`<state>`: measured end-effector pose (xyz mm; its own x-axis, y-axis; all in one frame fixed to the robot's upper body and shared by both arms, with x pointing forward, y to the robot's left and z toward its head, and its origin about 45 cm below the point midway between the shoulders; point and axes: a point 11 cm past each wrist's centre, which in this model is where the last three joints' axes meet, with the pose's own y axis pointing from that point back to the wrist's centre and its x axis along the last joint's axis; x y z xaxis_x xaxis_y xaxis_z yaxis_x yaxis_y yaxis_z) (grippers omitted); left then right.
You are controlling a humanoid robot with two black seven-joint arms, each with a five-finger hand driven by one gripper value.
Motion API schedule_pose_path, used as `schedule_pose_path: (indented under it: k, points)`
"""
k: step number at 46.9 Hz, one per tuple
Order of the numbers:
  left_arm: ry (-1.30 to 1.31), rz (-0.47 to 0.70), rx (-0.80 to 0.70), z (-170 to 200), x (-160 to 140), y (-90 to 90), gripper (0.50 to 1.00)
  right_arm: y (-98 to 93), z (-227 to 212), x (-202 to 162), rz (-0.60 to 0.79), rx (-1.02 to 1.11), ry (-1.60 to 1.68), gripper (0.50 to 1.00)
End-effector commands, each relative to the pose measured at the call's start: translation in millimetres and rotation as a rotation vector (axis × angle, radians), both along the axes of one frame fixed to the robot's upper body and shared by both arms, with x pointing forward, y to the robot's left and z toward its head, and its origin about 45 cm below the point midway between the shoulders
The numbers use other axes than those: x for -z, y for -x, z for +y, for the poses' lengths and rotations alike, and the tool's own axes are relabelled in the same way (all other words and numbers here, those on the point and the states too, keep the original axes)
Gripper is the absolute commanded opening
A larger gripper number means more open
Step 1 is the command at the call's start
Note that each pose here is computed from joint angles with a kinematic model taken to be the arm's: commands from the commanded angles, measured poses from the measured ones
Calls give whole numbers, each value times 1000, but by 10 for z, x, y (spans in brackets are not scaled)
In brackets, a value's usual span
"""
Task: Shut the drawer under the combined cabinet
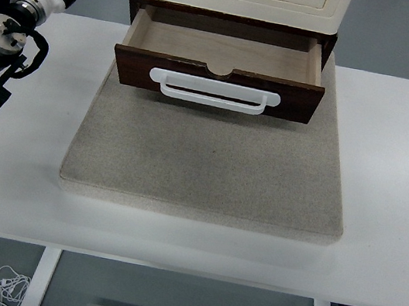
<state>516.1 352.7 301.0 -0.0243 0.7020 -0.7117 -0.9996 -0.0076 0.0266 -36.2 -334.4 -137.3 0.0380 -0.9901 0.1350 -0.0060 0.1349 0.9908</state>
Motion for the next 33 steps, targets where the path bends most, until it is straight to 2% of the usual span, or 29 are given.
schedule_pose_path:
  k: [1, 13, 21, 26, 33]
  points:
    - [0, 0, 0, 0, 1, 1, 1000, 0, 0, 0, 0, 0, 0, 952]
    - [36, -17, -4, 30, -70, -17, 1000, 0, 0, 0, 0, 0, 0, 952]
    - [24, -36, -26, 164, -180, -23, 1000, 0, 0, 0, 0, 0, 0, 952]
    - [18, -20, -84, 395, -152, 4, 1000, 0, 0, 0, 0, 0, 0, 952]
    - [1, -59, -71, 417, -278, -21, 1000, 0, 0, 0, 0, 0, 0, 952]
